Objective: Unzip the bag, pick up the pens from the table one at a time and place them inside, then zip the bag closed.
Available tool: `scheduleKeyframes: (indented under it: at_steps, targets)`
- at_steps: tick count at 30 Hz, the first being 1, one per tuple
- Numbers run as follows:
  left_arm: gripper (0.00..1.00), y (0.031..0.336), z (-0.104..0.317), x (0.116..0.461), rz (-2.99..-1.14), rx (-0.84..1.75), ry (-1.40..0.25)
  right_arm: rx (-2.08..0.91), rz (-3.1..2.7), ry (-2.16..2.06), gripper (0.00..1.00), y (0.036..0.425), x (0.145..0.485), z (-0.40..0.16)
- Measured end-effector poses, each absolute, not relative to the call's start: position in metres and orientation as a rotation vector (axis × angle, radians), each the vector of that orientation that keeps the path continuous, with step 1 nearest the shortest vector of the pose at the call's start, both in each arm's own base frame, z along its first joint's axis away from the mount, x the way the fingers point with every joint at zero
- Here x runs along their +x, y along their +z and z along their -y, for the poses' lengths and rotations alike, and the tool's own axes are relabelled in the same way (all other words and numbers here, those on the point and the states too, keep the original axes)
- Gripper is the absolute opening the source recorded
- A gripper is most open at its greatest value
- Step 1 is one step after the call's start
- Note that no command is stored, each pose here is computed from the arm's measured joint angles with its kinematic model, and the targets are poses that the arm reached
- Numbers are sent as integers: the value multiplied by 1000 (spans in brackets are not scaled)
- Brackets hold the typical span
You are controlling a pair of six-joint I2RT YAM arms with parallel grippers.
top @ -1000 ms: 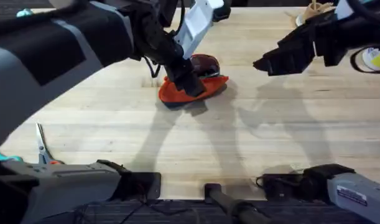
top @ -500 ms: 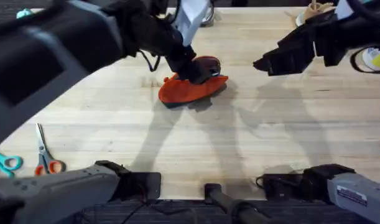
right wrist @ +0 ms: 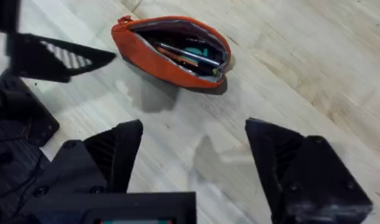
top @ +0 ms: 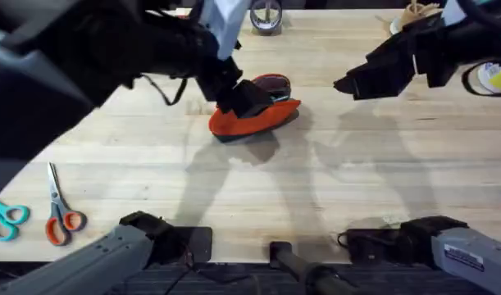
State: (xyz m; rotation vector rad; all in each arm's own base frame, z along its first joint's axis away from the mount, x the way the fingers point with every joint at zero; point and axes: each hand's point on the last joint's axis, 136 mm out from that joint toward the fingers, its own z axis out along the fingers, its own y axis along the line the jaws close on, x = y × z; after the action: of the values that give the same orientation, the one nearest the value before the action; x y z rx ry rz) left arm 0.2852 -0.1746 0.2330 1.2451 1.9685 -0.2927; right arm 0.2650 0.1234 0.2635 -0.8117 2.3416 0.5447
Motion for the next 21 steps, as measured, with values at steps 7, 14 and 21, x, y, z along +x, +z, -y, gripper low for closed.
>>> scheduleKeyframes:
  at_steps: [7,14,21]
  targets:
    - [992,229,147,262,-1963,1173,-250,-812,-2342,545,997,264,265,-123]
    - [992,221,120,236,-1945,1084,-222,-812,-2342,545,997,264,265,-123]
    - [993,222,106,213,-1875,1002,-239,-812,-2342,545,997,263,265,-123]
